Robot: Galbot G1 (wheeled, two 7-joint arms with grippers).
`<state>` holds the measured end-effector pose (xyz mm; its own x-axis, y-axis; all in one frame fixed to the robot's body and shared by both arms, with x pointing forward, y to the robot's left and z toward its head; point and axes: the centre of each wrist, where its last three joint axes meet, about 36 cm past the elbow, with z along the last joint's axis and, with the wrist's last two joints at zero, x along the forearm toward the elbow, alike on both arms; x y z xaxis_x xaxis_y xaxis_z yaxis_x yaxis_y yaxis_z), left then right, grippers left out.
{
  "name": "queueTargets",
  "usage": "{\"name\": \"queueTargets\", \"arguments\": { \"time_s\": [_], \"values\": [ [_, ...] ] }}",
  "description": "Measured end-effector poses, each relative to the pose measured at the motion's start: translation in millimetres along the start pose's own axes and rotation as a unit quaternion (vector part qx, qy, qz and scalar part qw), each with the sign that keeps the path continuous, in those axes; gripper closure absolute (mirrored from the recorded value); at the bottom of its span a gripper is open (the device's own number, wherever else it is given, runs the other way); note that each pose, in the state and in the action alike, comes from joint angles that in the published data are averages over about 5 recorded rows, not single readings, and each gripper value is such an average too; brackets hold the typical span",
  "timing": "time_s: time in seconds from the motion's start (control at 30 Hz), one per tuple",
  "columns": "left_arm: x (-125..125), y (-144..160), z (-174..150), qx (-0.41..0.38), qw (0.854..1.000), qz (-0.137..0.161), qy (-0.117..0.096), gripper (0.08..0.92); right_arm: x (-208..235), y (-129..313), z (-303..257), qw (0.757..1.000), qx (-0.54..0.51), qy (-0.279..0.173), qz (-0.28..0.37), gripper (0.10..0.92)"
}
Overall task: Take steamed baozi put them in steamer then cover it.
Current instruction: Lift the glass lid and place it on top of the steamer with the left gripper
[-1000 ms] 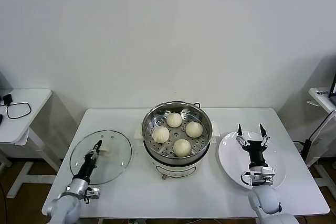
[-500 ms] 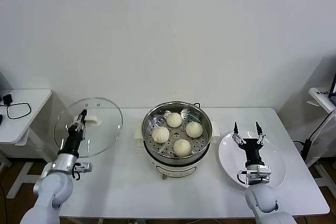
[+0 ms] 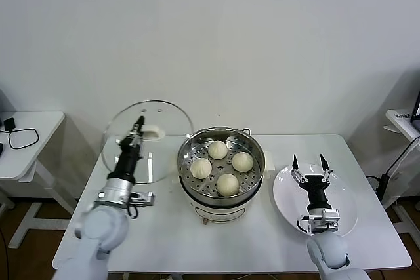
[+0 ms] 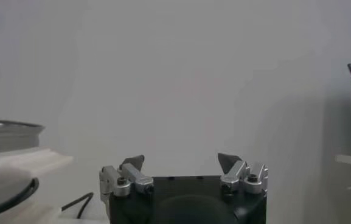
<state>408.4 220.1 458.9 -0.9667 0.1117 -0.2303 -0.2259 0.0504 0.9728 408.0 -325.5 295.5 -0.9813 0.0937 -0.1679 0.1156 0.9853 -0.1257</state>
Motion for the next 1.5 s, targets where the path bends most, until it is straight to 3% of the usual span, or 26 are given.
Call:
{"name": "queueTargets", "arguments": {
  "time_s": [0.4, 0.67, 1.1, 1.5],
  "values": [
    [-5, 3, -107, 0.071, 0.996, 0.054, -0.004, 0.81, 3, 1, 7, 1.0, 0.004, 0.01, 0.008, 0.2],
    [-11, -3, -154, 0.069, 0.995, 0.076, -0.009, 0.81, 5, 0, 11, 1.0, 0.005, 0.015, 0.015, 0.2],
    [-22, -23, -192, 0.028, 0.995, 0.095, -0.017, 0.81, 7, -1, 15, 1.0, 0.006, 0.021, 0.019, 0.2],
    [-25, -40, -202, 0.001, 0.994, 0.113, -0.016, 0.81, 7, -3, 16, 1.0, 0.008, 0.022, 0.021, 0.2]
  ]
}}
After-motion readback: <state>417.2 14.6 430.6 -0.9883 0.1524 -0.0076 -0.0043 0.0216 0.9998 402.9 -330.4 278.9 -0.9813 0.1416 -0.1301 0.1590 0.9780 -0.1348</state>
